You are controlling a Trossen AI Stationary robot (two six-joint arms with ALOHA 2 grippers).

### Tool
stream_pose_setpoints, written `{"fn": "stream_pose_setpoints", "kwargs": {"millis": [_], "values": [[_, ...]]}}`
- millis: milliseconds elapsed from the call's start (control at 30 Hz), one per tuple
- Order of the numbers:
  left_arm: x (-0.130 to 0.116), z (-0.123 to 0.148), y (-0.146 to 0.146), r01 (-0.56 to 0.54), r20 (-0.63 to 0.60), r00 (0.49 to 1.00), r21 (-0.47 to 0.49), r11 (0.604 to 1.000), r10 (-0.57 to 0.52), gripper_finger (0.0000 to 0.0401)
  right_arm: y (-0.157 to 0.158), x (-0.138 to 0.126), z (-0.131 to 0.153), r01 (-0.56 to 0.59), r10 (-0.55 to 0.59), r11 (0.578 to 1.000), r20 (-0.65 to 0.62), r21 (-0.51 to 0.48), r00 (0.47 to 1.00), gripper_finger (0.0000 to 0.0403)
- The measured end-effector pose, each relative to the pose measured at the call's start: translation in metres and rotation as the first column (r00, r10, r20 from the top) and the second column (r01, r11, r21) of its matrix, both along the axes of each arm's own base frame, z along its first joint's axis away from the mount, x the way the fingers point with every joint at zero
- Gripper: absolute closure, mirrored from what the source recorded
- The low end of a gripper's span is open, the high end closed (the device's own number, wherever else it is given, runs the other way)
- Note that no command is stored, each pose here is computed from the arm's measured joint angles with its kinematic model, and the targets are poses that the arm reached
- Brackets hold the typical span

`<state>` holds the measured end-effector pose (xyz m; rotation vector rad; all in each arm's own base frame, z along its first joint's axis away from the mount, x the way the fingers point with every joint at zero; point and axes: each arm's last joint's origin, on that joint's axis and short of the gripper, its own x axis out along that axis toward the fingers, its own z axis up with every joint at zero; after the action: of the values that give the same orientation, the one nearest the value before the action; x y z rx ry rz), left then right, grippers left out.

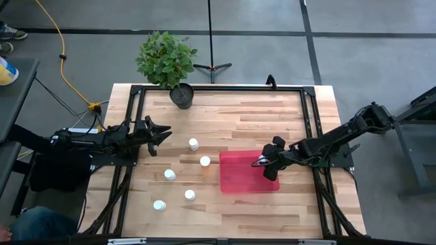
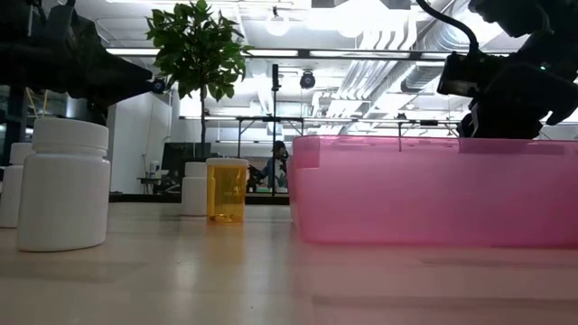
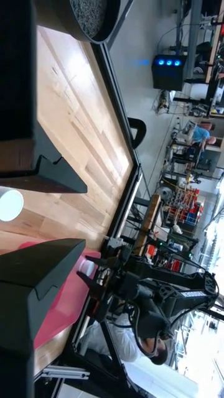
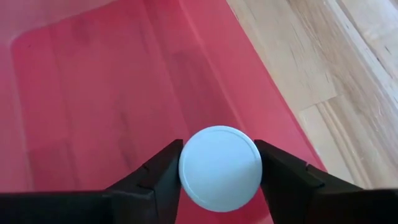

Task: Pick and place pill bottles into a basket
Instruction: Put the white pill bottle into the pink bin

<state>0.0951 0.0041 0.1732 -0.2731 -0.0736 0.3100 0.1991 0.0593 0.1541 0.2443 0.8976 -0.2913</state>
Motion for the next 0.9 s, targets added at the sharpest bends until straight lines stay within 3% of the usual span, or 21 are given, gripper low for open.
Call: {"fn": "stream_pose_setpoints", "kwargs": {"millis": [467, 667, 900], "values": [[0.0, 0.0, 0.0, -0.015, 0.001, 1.0, 0.0, 1.0, 0.015, 0.0238, 0.0, 0.001, 0.001, -0.001, 0.001, 1.0, 0.014, 0.003, 1.0, 0.014], [0.0, 0.0, 0.0, -0.015, 0.001, 1.0, 0.0, 1.0, 0.015, 0.0238, 0.003, 0.006, 0.005, -0.025, 0.021, 0.998, 0.069, 0.054, 0.997, 0.0136], [0.0, 0.0, 0.0, -0.016, 0.001, 1.0, 0.0, 1.0, 0.016, 0.0238, 0.002, 0.012, 0.023, -0.063, 0.046, 0.996, 0.229, 0.067, 0.972, 0.0139]]}}
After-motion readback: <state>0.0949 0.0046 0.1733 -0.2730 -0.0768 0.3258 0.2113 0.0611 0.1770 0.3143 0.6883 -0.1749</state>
